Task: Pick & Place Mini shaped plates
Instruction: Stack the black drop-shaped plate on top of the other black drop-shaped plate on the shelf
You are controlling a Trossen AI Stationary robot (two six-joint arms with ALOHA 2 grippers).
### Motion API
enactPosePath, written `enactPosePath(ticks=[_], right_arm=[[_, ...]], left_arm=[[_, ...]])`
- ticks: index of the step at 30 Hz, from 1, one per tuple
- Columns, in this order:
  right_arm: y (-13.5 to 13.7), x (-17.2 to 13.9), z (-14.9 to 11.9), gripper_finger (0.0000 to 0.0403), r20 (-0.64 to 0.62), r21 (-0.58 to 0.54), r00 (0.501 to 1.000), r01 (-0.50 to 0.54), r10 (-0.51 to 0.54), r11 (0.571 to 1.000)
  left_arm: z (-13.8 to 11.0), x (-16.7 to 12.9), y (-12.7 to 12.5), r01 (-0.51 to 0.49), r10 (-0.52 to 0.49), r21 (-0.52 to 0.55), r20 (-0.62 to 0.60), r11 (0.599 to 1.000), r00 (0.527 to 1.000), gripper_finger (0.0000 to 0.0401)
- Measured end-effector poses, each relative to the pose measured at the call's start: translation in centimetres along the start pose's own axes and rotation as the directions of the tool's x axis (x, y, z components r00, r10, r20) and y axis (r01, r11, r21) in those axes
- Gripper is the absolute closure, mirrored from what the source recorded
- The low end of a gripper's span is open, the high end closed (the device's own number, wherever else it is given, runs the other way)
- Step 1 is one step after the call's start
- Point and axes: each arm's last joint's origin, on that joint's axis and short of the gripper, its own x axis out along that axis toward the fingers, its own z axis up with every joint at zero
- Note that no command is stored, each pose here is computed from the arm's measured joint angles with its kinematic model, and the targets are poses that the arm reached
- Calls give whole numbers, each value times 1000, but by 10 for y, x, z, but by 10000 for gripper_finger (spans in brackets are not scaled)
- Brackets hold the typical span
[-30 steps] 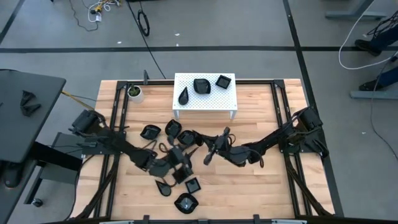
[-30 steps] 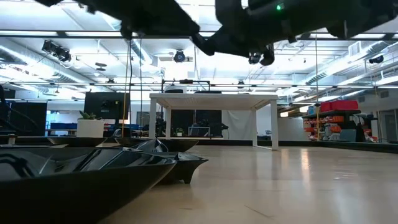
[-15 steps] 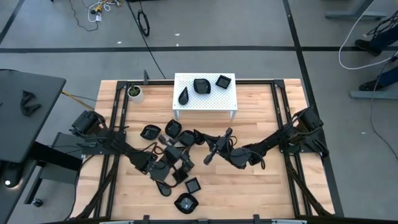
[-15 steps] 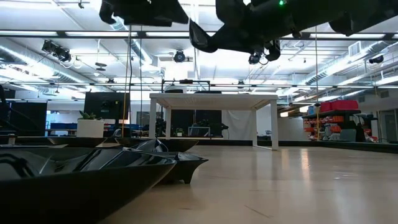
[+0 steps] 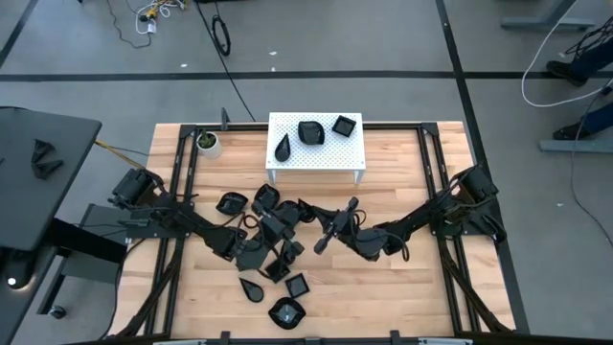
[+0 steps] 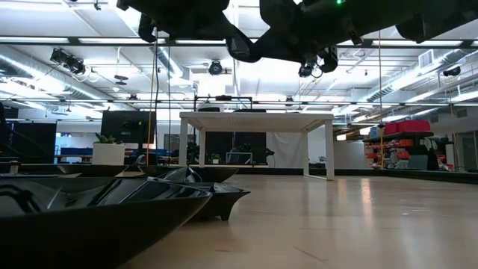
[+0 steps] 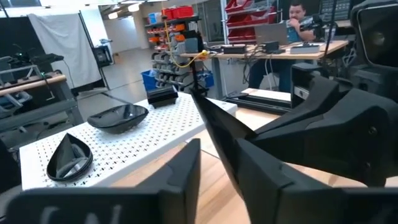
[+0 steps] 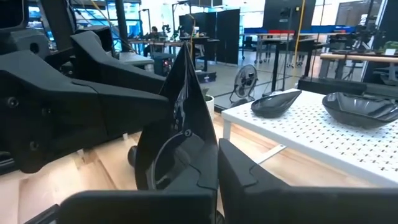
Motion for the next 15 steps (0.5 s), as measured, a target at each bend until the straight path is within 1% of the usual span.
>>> enactPosePath(ticks=[3, 8, 10, 12, 15], right_arm=[[0, 0, 0, 394, 0, 0, 1000, -5, 5, 1000], [1, 0, -1, 374, -7, -3, 998, -59, 59, 998], [2, 0, -2, 365, -14, -41, 998, -65, 65, 997], [3, -3, -2, 353, -16, -114, 998, -65, 63, 991], [5, -12, 4, 331, -10, -190, 1000, -26, 25, 981]], left_arm=[[0, 0, 0, -1, 1, 4, -1, 1000, 1000, 333], [-1, 0, 1, -16, 16, 13, -2, 1000, 1000, 390], [-1, 0, 1, -13, 13, 25, -2, 1000, 1000, 394], [-1, 0, 1, -11, 11, 47, -3, 999, 1000, 394], [0, -1, 1, -18, 19, 72, -2, 997, 1000, 397]])
